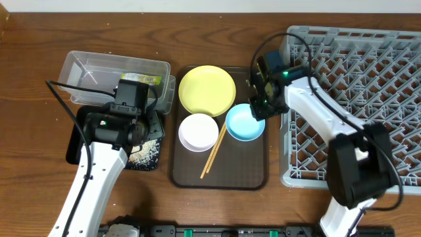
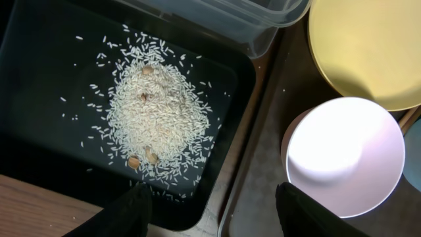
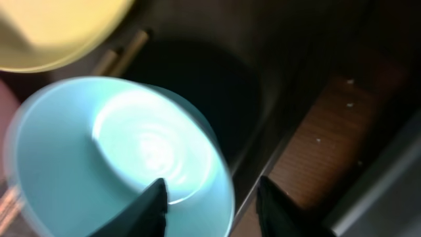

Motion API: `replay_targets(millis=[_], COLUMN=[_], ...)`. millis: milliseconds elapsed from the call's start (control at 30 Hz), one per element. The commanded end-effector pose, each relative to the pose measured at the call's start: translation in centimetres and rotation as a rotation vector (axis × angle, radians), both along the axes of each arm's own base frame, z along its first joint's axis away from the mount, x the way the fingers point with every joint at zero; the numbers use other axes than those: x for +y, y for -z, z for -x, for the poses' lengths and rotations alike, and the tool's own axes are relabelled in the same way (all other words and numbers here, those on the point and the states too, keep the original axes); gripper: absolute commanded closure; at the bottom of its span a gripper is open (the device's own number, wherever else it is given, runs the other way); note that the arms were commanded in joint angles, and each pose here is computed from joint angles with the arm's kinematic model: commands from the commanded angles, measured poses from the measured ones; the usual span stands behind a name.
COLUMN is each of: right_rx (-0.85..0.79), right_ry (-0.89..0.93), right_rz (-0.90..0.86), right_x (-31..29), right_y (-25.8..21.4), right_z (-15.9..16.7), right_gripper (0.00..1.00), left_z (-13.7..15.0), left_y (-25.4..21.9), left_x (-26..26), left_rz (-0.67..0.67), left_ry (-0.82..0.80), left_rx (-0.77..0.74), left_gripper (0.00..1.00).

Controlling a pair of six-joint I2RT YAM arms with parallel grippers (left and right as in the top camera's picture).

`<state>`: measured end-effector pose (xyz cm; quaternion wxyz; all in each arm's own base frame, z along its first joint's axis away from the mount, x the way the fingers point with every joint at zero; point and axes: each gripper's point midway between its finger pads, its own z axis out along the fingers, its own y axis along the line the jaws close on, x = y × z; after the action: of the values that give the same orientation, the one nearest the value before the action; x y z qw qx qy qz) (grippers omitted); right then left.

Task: Sort waste into correct bins and load items into the dishwasher rack
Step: 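Reach the right gripper to the light-blue bowl and grasp its rim, then carry the light-blue bowl into the back of the dish rack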

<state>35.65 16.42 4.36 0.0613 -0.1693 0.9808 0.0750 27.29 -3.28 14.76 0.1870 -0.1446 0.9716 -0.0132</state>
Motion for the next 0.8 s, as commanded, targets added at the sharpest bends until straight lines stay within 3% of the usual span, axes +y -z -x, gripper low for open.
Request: replay_targets(millis=[0, 233, 467, 633, 767], right_rx=[0.019, 0.027, -0.024, -0.174, -0.385], right_ry=[0.03, 0.055, 0.109, 0.124, 0.167], right_rz=[0.033, 0.081, 0.054, -0.002, 0.009], right_x=[-0.4, -1.2, -1.9, -2.4, -4.2], right_y=[1.1, 1.9, -1.1, -7.5, -13.7], right_z=[-0.1, -0.1, -1.5, -3.8, -6.3], right_gripper=[0.66, 0.99, 0.99, 0.99, 0.99], left_z=[0.0, 0.1, 0.1, 0.1, 0.1], left_y=[0.3, 0.3, 0.3, 0.3, 0.3], left_x=[0.6, 0.6, 0.6, 0.6, 0.6], left_rz=[-0.024, -0.024, -0.024, -0.024, -0.024], left_ry=[-0.02, -0.02, -0.02, -0.02, -0.02], left_rx=[0.007, 0.008, 0.008, 0.008, 0.008], left_gripper=[0.36, 0.36, 0.36, 0.36, 0.36])
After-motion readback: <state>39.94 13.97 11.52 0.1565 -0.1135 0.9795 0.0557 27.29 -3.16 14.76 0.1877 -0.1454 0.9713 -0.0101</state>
